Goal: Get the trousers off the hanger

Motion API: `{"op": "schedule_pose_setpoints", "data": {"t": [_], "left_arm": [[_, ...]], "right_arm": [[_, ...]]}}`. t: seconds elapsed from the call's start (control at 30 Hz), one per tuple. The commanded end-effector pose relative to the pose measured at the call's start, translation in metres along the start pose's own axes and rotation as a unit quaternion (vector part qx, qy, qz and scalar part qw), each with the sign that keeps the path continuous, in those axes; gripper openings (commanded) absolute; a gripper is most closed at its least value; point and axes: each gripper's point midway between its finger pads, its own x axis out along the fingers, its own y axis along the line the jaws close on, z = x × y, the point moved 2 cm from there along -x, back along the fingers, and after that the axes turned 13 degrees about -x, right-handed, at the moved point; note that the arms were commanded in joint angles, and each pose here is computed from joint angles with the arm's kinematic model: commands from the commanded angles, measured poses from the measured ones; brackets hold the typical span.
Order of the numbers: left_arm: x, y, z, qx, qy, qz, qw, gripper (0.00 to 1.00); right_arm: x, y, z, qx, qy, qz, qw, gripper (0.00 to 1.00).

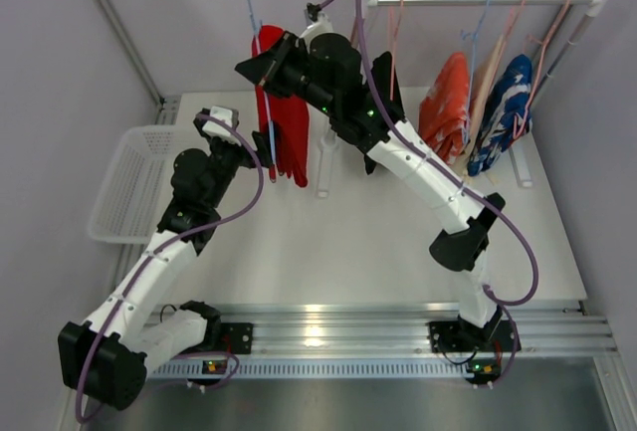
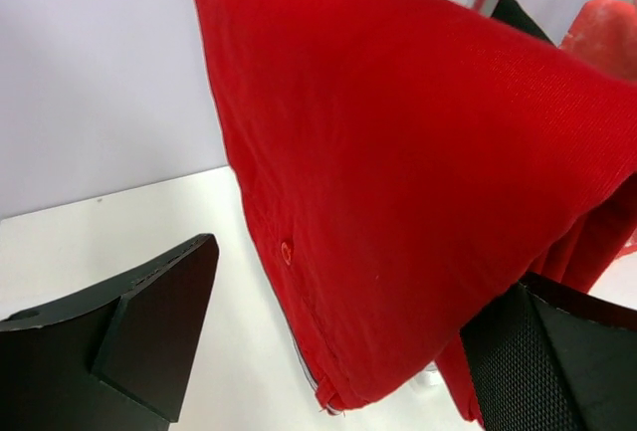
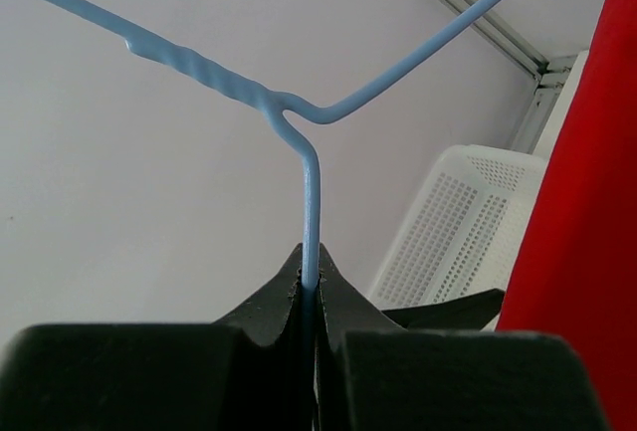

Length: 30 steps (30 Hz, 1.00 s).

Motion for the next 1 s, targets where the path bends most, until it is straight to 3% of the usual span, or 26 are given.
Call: {"op": "schedule_pose_setpoints", "data": {"t": [0.0, 0.1, 0.33, 0.57, 0.7, 0.87, 0.97], "left_arm": [[0.001, -0.014, 0.030, -0.014, -0.046, -0.031, 0.998, 0.99], [0.003, -0.003, 0.033, -0.012, -0.054, 0.005, 0.998, 0.99], [0.007, 0.011, 0.051, -0.004, -0.083, 0.056, 0.995, 0.80], [0.009, 0.011, 0.057, 0.001, -0.085, 0.059, 0.995, 0.50], [0.008, 0.009, 0.067, 0.001, -0.089, 0.059, 0.994, 0.18], [0.001, 0.000, 0.092, 0.000, -0.098, 0.049, 0.994, 0.02], [-0.003, -0.005, 0.102, -0.007, -0.101, 0.044, 0.994, 0.00]], "right_arm": [[-0.046, 0.088, 0.080, 0.003, -0.121, 0.132, 0.984, 0.00], [-0.048, 0.089, 0.081, 0.003, -0.120, 0.135, 0.984, 0.00], [-0.053, 0.091, 0.076, 0.007, -0.106, 0.139, 0.985, 0.00], [-0.062, 0.097, 0.077, 0.001, -0.098, 0.152, 0.984, 0.00], [-0.066, 0.092, 0.080, -0.009, -0.097, 0.145, 0.985, 0.00], [-0.065, 0.068, 0.074, -0.022, -0.083, 0.115, 0.990, 0.00], [-0.063, 0.051, 0.070, -0.032, -0.074, 0.097, 0.992, 0.00]]}}
